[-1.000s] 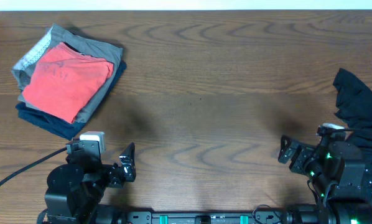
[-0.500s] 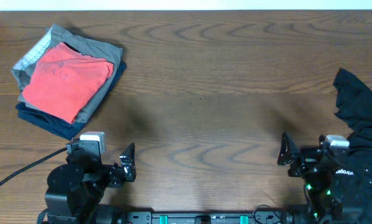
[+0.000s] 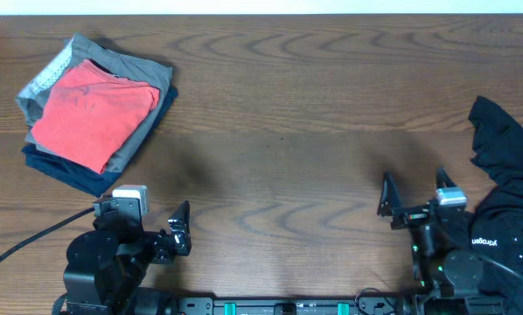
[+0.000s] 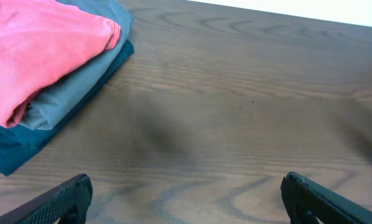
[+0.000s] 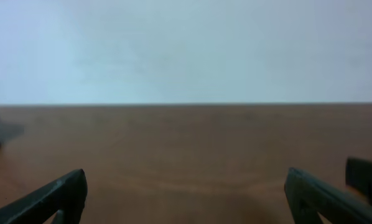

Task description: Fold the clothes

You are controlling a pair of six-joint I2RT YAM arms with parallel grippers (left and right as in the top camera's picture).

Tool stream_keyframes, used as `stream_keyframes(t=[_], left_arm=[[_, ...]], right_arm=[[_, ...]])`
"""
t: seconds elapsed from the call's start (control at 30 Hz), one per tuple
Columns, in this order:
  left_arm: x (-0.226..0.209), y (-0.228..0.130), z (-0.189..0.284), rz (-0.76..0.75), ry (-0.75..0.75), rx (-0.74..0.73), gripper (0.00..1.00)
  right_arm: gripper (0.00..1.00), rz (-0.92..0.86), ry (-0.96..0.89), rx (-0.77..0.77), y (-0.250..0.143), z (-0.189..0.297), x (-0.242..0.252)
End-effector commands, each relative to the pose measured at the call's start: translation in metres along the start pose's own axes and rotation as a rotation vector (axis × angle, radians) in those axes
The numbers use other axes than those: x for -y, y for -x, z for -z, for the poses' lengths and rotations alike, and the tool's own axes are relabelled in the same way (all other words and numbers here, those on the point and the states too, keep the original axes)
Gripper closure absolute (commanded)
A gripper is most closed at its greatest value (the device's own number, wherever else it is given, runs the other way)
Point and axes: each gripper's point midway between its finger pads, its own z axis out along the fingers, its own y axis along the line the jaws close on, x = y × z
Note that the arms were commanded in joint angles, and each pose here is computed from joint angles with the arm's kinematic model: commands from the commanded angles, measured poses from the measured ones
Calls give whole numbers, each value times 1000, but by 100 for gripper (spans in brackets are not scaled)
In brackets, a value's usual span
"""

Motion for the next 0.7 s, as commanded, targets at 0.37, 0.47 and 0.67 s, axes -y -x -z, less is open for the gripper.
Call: stream_keyframes(t=[0.37, 0.47, 0.67], left_arm=[[-1, 2, 1, 0, 9, 10, 2], [-1, 2, 1, 0, 9, 10, 2], [-2, 2, 1, 0, 9, 10, 2]], right_arm=[[1, 76, 15, -74, -19, 1, -2], [1, 76, 15, -74, -19, 1, -2], [1, 76, 15, -74, -19, 1, -2]])
